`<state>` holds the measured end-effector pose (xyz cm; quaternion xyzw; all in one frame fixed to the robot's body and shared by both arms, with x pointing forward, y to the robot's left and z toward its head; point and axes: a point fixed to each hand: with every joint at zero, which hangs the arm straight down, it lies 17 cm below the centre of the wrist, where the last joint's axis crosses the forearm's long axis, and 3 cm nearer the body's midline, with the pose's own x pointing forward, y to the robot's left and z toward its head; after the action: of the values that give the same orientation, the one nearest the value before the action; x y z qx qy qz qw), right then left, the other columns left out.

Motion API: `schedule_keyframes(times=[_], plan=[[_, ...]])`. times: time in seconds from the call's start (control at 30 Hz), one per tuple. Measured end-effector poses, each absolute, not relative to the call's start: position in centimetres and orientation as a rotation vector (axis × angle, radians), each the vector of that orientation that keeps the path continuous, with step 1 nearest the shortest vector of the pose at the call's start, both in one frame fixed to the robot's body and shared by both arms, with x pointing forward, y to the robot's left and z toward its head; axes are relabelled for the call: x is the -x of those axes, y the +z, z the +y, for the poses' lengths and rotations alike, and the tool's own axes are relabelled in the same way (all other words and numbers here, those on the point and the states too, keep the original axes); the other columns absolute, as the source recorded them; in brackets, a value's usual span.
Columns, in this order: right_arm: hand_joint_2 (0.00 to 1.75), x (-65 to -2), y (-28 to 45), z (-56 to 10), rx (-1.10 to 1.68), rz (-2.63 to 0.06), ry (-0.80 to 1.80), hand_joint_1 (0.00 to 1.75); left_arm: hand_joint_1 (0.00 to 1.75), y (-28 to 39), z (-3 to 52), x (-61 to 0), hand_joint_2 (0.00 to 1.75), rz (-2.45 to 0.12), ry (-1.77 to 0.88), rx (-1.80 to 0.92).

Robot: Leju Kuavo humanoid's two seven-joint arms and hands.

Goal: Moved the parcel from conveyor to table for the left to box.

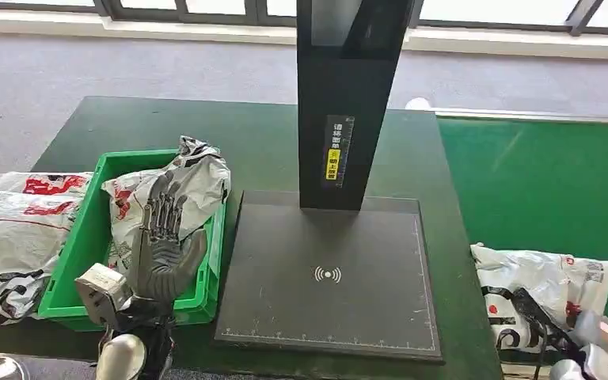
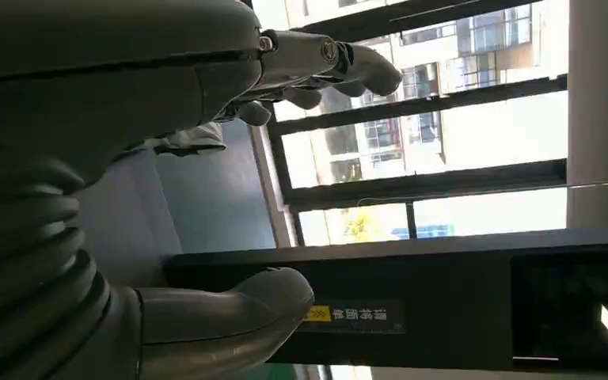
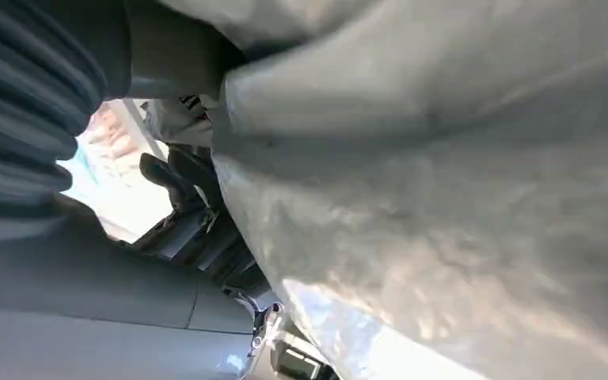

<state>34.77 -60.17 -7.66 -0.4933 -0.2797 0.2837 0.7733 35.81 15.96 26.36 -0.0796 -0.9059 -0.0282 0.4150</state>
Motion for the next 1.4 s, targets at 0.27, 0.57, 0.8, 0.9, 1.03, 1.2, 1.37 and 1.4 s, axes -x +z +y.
schedule_keyframes(times=[0.27, 0.57, 0.8, 0.9, 1.03, 1.2, 1.37, 1.4], plan=[[1.75, -36.4, -6.5, -58.1, 1.094, -0.755, 0.555, 1.75, 0.0, 26.4, 15.9, -35.7, 1.75, -2.279, -0.078, 0.196], [1.75, -38.5, -2.2, -56.2, 1.15, -0.99, 0.419, 1.75, 0.0, 26.3, 15.9, -35.4, 1.75, -2.275, -0.068, 0.182], [1.75, -38.8, -1.6, -55.7, 1.16, -1.012, 0.413, 1.75, 0.0, 26.3, 15.9, -35.4, 1.75, -2.275, -0.068, 0.182], [1.75, -39.2, 0.4, -55.1, 1.163, -1.15, 0.338, 1.75, 0.0, 26.3, 15.9, -35.4, 1.75, -2.276, -0.067, 0.181], [1.75, -39.5, 6.2, -53.6, 1.18, -1.391, 0.168, 1.75, 0.0, 26.4, 16.0, -35.5, 1.75, -2.28, -0.062, 0.176], [1.75, -39.3, 12.1, -50.7, 1.168, -1.602, 0.086, 1.75, 0.0, 26.3, 16.0, -35.7, 1.75, -2.287, -0.058, 0.17], [1.75, -37.0, 18.9, -45.3, 1.153, -1.899, 0.054, 1.75, 0.0, 26.4, 16.0, -35.9, 1.75, -2.298, -0.055, 0.166], [1.75, -35.8, 20.5, -44.1, 1.165, -1.965, 0.047, 1.75, 0.0, 26.4, 16.0, -36.0, 1.75, -2.298, -0.055, 0.166]])
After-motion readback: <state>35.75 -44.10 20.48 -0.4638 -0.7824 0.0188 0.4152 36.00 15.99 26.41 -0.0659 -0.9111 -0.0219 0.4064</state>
